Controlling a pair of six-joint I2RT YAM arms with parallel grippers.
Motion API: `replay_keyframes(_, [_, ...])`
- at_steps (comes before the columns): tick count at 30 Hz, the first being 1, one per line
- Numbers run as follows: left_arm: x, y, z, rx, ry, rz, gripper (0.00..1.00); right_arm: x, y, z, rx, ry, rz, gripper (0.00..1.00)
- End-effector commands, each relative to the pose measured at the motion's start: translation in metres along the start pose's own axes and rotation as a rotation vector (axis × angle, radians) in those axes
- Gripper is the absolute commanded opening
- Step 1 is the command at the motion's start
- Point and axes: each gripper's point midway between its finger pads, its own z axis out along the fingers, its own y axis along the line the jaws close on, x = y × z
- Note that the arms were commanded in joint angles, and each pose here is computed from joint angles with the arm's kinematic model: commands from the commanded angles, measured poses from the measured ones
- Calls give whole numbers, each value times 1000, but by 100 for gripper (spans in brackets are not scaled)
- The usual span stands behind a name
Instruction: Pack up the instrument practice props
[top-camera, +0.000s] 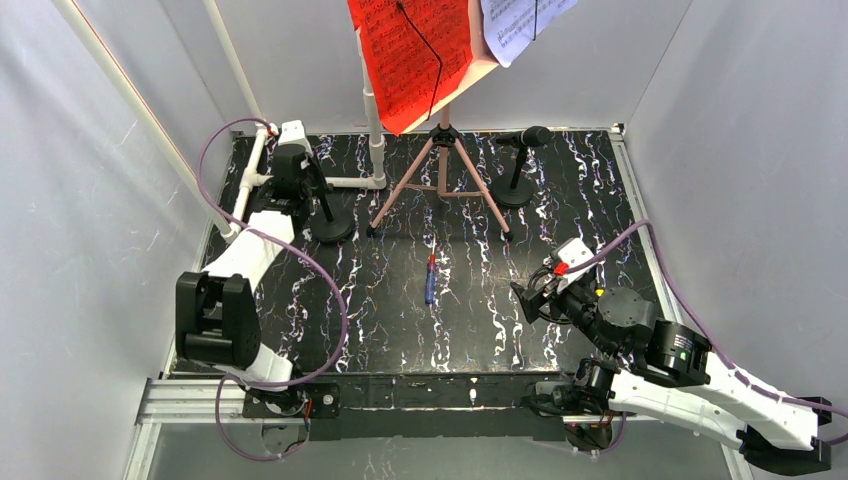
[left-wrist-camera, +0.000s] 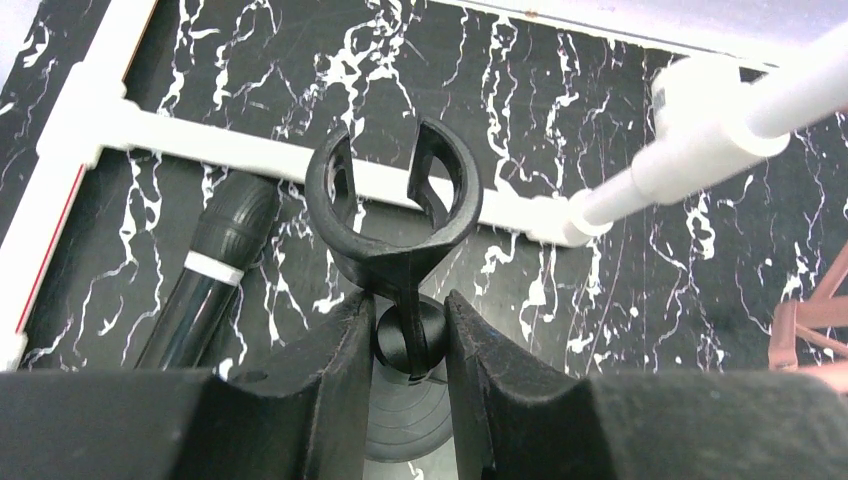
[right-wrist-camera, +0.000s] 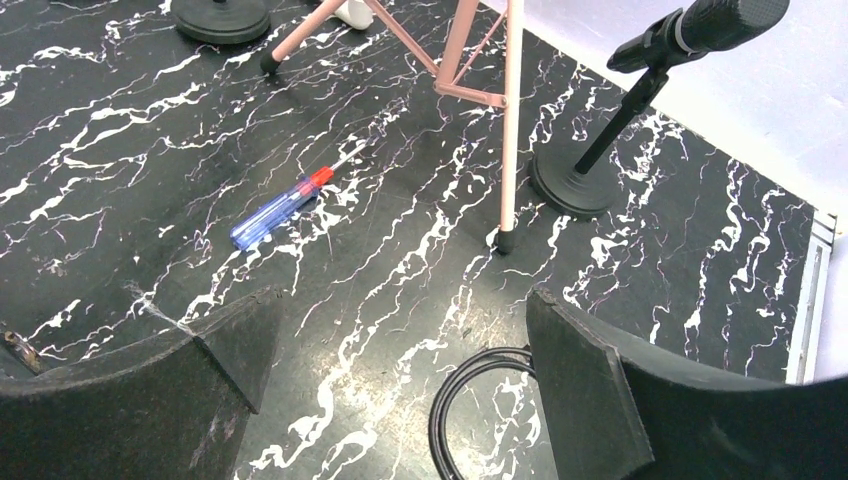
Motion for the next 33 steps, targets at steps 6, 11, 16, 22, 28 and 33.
replay_keyframes(6, [-56, 2, 37, 65, -104, 0, 0, -12, -6, 0, 30, -57, 15, 99])
replay_keyframes(11, [-62, 12, 45, 60, -108, -4, 0, -11, -5, 2, 30, -52, 9, 99])
replay_keyframes(16, [-68, 13, 48, 62, -117, 53, 0, -9, -6, 3, 39, -46, 5, 99])
replay_keyframes(22, [-67, 24, 52, 37, -108, 116, 2, -6, -3, 6, 34, -31, -4, 99])
replay_keyframes(28, [-64, 25, 56, 58, -97, 124, 10, -5, -1, 8, 28, -16, -13, 99])
replay_keyframes(33, [-63, 37, 61, 59, -90, 111, 18, -5, -1, 7, 26, -21, -10, 99])
